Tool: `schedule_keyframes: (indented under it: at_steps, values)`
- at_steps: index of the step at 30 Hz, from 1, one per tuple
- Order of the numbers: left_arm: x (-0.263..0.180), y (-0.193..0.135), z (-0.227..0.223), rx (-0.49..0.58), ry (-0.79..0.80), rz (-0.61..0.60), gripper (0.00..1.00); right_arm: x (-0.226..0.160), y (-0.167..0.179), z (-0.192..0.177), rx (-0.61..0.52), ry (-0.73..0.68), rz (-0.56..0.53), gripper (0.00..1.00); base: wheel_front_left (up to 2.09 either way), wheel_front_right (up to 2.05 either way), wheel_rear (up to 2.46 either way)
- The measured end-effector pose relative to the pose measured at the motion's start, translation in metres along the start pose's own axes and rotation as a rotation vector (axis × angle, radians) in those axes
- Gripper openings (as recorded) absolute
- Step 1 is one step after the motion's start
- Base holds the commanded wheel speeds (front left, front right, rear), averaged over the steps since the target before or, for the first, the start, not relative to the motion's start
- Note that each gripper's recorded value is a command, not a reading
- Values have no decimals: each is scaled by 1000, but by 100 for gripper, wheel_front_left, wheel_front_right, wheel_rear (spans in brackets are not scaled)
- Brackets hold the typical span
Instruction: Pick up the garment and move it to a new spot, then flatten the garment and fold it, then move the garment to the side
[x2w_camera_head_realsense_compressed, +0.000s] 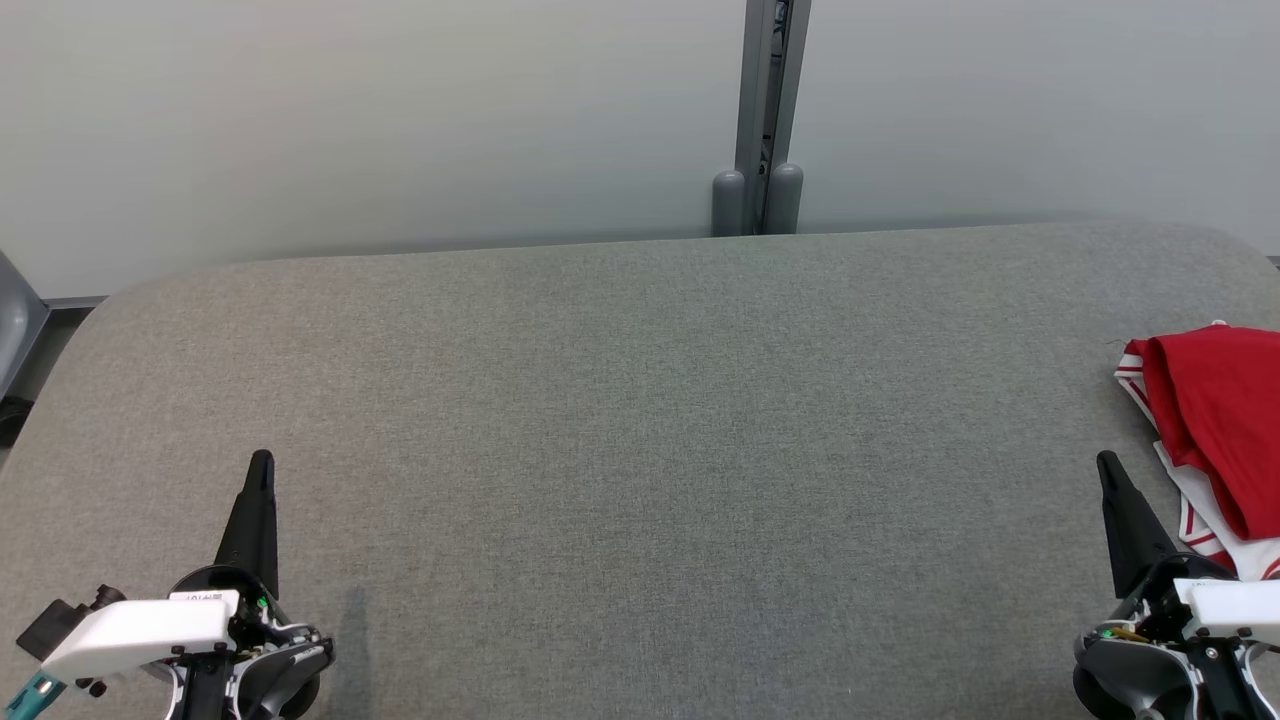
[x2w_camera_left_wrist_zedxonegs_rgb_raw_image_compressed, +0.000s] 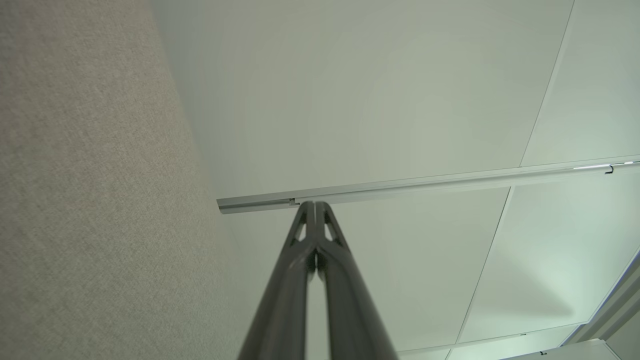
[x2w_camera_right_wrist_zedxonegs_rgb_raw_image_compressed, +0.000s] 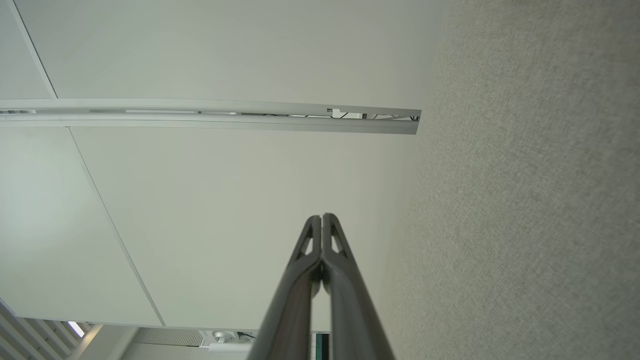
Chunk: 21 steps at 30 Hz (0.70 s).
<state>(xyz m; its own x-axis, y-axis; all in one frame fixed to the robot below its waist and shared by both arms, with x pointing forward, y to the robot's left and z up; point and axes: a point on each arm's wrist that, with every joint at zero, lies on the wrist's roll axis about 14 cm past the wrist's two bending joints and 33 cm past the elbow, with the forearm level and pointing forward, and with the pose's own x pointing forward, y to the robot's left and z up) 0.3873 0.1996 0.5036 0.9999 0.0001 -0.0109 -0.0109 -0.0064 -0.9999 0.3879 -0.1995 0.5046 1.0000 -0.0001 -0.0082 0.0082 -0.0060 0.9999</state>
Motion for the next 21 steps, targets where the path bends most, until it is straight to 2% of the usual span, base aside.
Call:
schedule_keyframes:
  at_steps: [21]
  values:
    - [0,0,0,0,0,0,0,0,0,0,0,0,0,0,0,0,0]
